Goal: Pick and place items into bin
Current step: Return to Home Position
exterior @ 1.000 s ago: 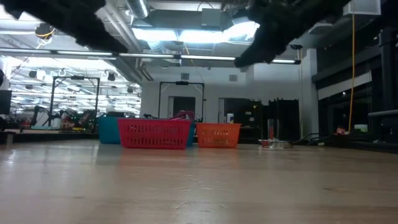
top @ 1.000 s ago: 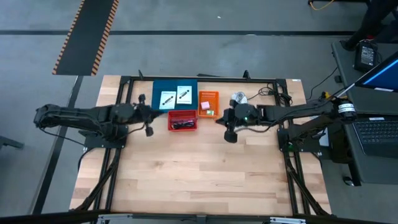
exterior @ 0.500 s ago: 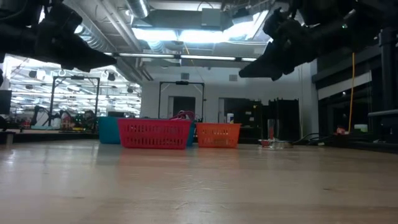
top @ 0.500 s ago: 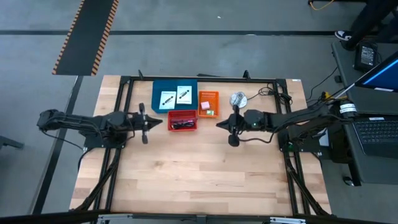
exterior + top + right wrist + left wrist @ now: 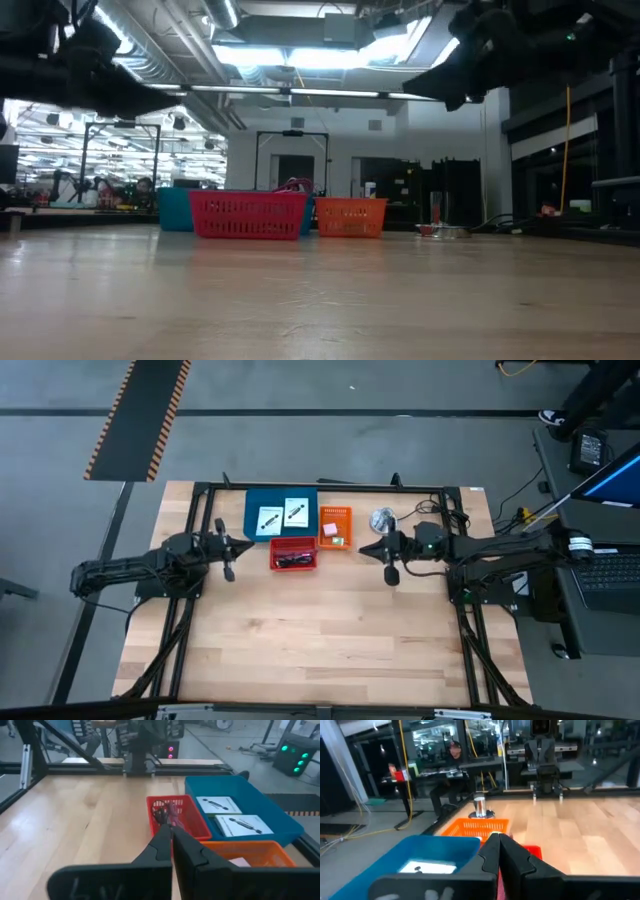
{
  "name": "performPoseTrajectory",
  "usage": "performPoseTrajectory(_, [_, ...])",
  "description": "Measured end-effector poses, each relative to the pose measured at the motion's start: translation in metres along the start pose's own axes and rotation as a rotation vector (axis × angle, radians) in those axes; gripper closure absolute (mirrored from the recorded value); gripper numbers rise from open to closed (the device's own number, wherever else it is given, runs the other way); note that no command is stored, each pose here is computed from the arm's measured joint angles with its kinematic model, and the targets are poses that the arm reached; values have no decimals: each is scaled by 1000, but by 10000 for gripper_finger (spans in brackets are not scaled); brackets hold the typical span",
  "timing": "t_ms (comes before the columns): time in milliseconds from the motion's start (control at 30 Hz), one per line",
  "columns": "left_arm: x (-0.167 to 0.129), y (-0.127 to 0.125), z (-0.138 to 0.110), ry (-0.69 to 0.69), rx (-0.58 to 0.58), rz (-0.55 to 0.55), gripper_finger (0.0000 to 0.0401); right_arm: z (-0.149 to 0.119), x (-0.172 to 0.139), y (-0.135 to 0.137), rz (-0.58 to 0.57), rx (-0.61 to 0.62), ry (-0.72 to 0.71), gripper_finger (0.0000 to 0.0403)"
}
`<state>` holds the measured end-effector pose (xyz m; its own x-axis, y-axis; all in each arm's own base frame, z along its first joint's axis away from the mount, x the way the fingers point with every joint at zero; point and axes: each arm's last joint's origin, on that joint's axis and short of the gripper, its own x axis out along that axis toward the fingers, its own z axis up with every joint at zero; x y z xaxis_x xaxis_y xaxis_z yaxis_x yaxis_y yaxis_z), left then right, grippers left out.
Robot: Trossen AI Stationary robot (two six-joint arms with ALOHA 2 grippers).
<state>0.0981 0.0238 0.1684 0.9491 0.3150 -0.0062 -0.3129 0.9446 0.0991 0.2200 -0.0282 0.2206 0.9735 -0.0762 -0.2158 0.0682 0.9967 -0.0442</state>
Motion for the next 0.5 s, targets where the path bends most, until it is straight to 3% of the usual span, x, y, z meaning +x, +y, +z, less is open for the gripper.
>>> performPoseTrajectory(333, [-1, 7, 2, -46, 13, 42, 399, -15, -28, -4, -41, -32, -155, 403])
performPoseTrajectory(500, [-1, 8, 1, -39, -14, 101, 398, -35, -43, -7, -64, 4, -231, 403])
